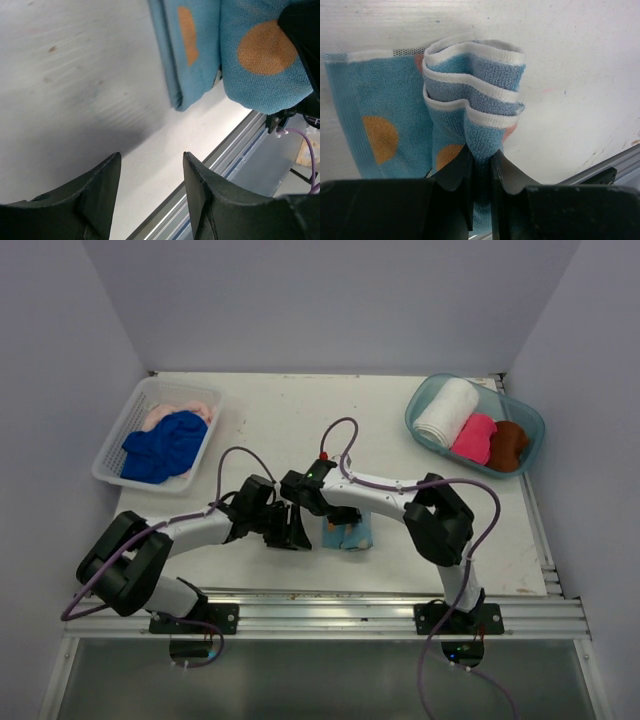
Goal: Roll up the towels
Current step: Roll the towel
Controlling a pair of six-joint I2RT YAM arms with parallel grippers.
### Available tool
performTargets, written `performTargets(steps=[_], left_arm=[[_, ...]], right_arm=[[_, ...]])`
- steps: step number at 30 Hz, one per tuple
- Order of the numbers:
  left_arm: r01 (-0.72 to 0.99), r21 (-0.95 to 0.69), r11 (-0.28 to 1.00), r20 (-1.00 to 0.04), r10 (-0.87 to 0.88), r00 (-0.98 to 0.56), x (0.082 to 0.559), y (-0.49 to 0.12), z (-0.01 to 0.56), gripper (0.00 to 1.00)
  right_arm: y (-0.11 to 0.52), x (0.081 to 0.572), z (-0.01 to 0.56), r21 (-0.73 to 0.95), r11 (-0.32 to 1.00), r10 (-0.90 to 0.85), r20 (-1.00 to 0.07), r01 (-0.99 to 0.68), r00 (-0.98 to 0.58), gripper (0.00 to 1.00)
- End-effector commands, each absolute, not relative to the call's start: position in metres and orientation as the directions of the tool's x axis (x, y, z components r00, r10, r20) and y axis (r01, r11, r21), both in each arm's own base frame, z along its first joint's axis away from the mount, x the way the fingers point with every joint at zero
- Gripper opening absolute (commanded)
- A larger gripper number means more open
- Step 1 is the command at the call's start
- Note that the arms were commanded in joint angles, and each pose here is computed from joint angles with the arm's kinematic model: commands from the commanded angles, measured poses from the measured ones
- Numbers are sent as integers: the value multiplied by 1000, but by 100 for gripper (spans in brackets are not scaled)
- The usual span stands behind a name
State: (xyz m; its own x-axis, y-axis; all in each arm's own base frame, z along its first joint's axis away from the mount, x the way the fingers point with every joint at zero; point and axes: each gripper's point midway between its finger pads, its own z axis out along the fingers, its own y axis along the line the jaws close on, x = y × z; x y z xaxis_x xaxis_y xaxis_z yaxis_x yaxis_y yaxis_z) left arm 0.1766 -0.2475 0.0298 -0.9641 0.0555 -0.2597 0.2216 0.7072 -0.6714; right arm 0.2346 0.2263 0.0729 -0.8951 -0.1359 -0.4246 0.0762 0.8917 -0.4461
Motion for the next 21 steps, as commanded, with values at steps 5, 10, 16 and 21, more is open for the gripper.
performTargets(steps=[5, 10, 16, 21], left_arm=[[130, -590, 797, -239, -18, -971, 174, -210, 24, 56], [88, -560, 824, -239, -59, -969, 173, -193, 22, 55], [54, -531, 845, -245, -92, -965, 174, -179, 24, 55], [48, -509, 860, -261, -101, -960, 175, -172, 27, 55]], right_arm=[[241, 241, 68, -516, 855, -199, -433, 61, -879, 3], [254, 241, 65, -514, 857, -219, -433, 40, -875, 11], [264, 240, 57, -509, 860, -230, -422, 19, -877, 26], [278, 241, 53, -481, 877, -235, -417, -6, -878, 42]])
